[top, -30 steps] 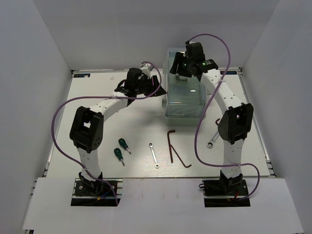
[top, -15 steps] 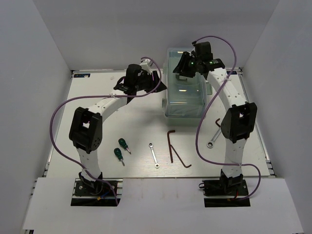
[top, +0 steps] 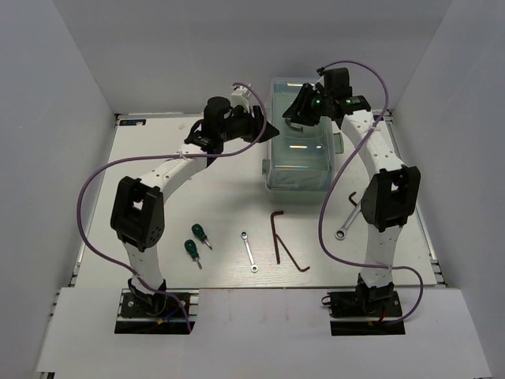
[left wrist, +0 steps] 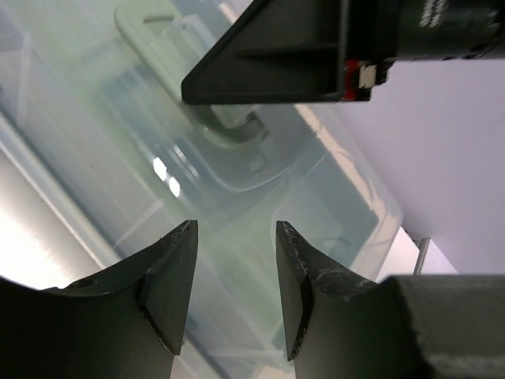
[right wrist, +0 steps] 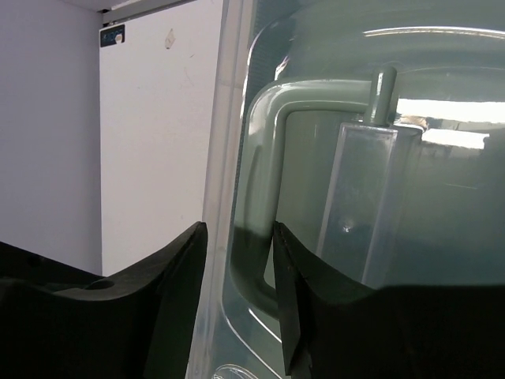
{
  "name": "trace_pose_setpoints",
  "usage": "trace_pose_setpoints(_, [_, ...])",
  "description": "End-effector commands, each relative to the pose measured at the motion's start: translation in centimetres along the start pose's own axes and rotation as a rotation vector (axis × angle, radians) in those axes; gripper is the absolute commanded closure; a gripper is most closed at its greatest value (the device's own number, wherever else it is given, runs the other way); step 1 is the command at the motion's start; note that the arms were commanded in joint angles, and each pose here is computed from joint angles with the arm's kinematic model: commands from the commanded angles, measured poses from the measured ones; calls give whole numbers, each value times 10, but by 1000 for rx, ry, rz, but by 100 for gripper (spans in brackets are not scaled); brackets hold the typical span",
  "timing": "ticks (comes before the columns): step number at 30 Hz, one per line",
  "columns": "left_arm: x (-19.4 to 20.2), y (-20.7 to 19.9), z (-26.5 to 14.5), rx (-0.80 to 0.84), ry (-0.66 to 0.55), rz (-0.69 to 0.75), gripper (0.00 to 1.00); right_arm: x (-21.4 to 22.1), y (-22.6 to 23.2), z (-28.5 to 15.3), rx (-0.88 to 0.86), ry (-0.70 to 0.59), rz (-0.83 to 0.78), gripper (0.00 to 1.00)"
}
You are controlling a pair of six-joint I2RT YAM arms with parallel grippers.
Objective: Sort the tools into containers
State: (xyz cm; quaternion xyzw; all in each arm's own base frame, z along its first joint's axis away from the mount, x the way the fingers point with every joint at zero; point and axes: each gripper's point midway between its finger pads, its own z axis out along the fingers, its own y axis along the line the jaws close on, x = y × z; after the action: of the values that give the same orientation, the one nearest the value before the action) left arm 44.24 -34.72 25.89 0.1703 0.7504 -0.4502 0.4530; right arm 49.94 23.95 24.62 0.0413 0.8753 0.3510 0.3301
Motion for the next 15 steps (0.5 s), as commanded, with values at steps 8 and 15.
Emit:
trace_pose_setpoints(8, [-43,-35,10,116,-79,40,45,-12,44,-35,-155,-24,13,56])
trace_pose_setpoints(15, [-35,-29,30,101,-60,17,45,-12,44,-35,-168,-17,26,57])
